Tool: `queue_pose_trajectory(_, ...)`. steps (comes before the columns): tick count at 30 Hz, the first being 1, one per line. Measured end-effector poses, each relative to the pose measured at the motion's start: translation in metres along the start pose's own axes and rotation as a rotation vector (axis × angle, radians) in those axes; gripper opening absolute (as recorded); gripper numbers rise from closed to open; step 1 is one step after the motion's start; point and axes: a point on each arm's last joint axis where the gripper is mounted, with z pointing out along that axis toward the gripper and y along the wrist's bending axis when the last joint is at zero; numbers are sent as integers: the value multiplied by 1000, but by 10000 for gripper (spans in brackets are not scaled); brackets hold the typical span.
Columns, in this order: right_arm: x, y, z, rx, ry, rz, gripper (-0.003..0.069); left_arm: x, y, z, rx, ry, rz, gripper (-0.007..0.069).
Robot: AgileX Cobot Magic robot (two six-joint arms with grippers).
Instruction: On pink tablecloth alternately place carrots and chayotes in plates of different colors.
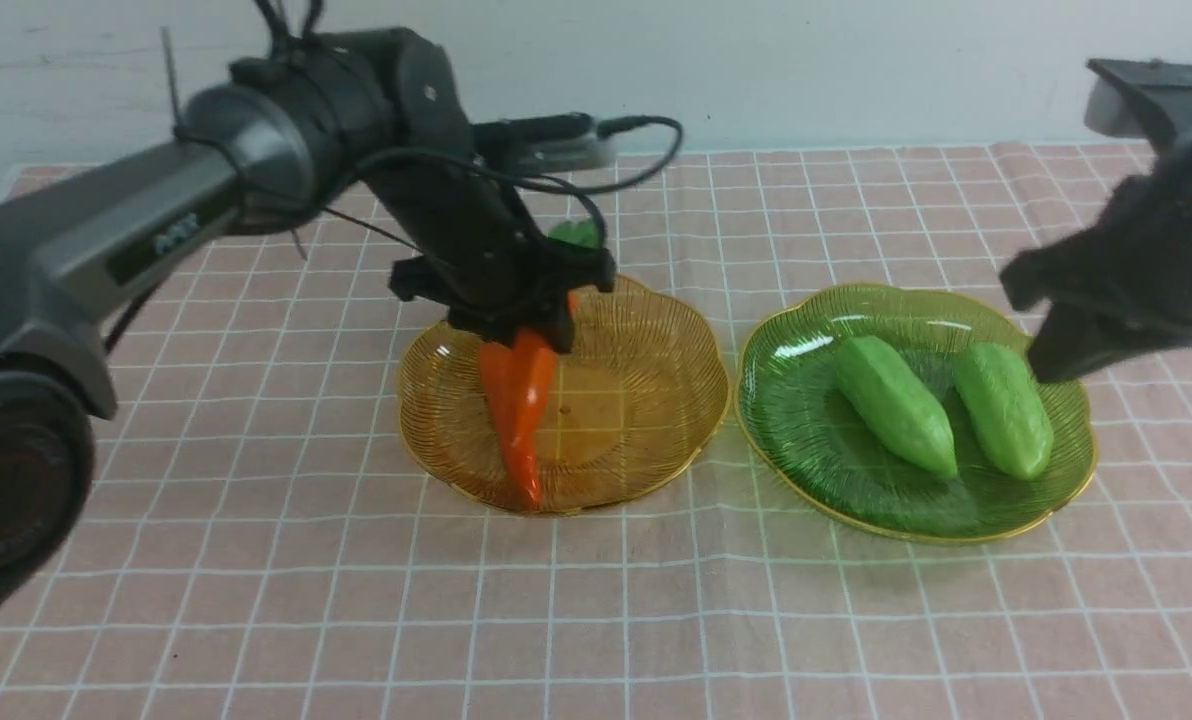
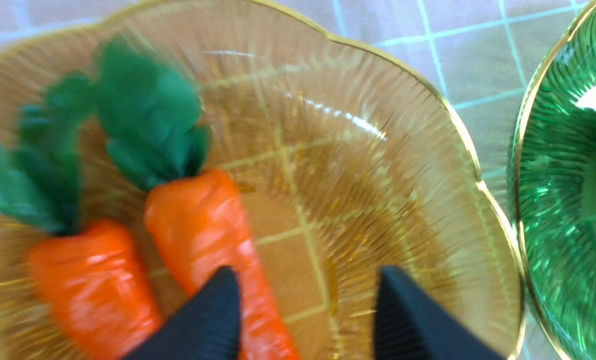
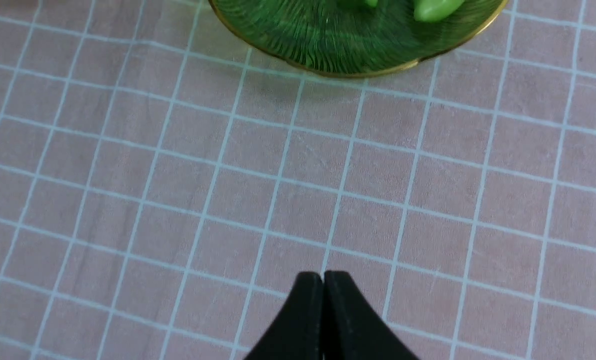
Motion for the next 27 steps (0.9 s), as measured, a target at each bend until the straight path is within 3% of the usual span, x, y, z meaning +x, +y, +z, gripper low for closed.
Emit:
queue_pose_trajectory(2, 13, 0, -3, 3, -73, -2, -17, -2, -1, -11, -9, -10, 16, 288)
queue_pose_trajectory(6, 40, -2, -1, 20, -362, -9, -17, -7, -6, -40, -15, -48, 46, 87)
queue_pose_trajectory(10, 56, -7, 15, 48, -611, -25, -17, -10, -9, -55, -15, -74, 66, 18)
queue_pose_trajectory(18, 61, -14, 30, 81, -916, -3, -17, -6, -8, -59, -22, -29, 74, -3)
queue_pose_trajectory(27, 67, -15, 39, 87, -904, 1, -17, -3, -10, -69, -24, -2, 79, -3)
